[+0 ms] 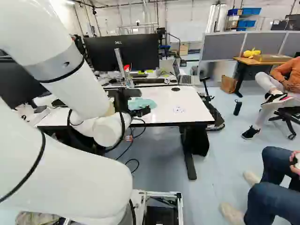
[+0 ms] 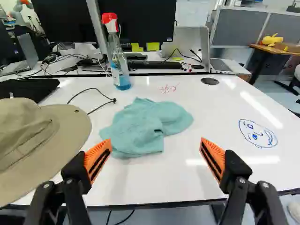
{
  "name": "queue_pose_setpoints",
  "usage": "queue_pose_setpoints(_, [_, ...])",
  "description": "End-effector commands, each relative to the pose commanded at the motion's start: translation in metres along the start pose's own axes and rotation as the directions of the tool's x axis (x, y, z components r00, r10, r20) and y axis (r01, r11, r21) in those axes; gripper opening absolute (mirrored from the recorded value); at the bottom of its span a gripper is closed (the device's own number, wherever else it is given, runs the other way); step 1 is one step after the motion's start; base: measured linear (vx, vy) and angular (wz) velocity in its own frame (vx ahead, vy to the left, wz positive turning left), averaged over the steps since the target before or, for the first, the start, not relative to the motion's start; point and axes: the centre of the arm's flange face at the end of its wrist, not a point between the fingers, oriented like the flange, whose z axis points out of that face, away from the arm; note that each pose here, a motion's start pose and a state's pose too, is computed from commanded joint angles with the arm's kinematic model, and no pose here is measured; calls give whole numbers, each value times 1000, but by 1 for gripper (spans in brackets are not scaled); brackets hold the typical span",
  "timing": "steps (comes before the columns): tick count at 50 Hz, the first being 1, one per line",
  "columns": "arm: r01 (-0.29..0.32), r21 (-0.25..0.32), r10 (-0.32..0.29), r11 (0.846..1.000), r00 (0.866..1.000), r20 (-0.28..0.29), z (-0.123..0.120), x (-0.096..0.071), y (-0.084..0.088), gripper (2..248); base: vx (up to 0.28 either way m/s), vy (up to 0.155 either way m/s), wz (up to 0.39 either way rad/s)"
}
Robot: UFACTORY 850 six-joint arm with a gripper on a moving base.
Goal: Clean the table with the green towel
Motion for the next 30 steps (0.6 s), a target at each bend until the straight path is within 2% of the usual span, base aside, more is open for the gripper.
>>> queue_pose_setpoints(1, [0,0,0,1000,1000,4,7,4,0,247,0,0,0])
queue_pose_setpoints(30, [0,0,0,1000,1000,16,43,20,0,247,0,0,0])
